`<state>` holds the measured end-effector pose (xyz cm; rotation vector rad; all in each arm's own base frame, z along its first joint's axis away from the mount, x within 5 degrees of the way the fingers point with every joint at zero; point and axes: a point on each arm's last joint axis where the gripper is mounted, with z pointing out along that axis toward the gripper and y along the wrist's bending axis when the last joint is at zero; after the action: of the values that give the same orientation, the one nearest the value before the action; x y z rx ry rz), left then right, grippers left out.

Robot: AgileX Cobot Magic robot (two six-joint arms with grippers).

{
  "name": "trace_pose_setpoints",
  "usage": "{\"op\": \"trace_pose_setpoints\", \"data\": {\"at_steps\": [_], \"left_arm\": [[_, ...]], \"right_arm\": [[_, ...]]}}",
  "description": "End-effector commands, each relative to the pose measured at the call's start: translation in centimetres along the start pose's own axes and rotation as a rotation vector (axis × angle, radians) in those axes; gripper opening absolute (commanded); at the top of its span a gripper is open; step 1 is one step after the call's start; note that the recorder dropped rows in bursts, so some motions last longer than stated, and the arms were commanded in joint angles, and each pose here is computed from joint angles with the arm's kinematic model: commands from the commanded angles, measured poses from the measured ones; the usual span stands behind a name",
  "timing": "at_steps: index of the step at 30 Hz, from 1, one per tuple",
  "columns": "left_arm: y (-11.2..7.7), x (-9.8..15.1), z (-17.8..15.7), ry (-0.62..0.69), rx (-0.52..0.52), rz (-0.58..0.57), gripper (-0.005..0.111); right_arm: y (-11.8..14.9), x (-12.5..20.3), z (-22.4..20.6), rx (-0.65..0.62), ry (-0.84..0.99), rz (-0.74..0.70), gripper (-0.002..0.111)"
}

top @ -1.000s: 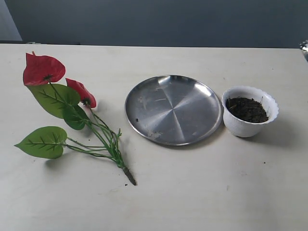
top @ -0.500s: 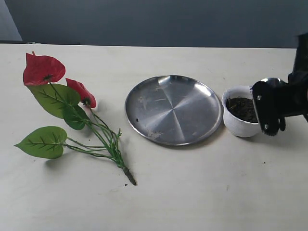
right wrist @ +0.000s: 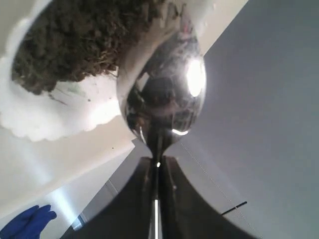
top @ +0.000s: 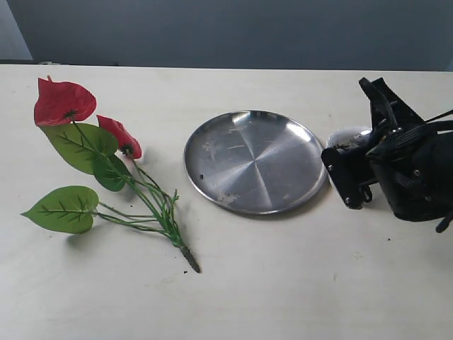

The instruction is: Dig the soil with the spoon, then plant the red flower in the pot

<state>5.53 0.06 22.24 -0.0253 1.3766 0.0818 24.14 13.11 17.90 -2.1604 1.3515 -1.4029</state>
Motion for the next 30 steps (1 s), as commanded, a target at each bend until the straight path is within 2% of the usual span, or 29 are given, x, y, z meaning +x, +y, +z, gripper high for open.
{"op": "trace_pose_setpoints", "data": {"at_steps": [1, 15, 19, 22, 24, 26, 30], "left_arm": [[0.0, -0.1, 0.0, -0.009, 0.007, -0.011, 0.0], [0.0, -0.1, 0.0, -0.009, 0.007, -0.011, 0.0], [0.0, -0.1, 0.0, -0.009, 0.007, -0.011, 0.0], [0.0, -0.1, 0.0, -0.009, 0.007, -0.011, 0.0], [0.0, -0.1, 0.0, -0.009, 0.007, -0.011, 0.0], [0.0, -0.1, 0.0, -0.009, 0.007, -0.011, 0.0], [0.0, -0.1, 0.0, -0.009, 0.007, -0.011, 0.0]], "right_arm": [[0.1, -0.3, 0.4, -0.02, 0.022, -0.008, -0.001], [0.5, -0.5, 0.5, -0.057, 0.023, 0.017, -0.001], [0.5, 0.6, 0.4, -0.052, 0.14, 0.1, -0.001], [0.2, 1.0, -0.2, -0.036, 0.125, 0.148, -0.001], [0.8, 0.4, -0.3, -0.108, 0.065, 0.166, -0.001], [1.5, -0.5, 0.1, -0.178, 0.015, 0.119, -0.001], [1.6, -0.9, 0.6, -0.177, 0.045, 0.1, -0.001]]}}
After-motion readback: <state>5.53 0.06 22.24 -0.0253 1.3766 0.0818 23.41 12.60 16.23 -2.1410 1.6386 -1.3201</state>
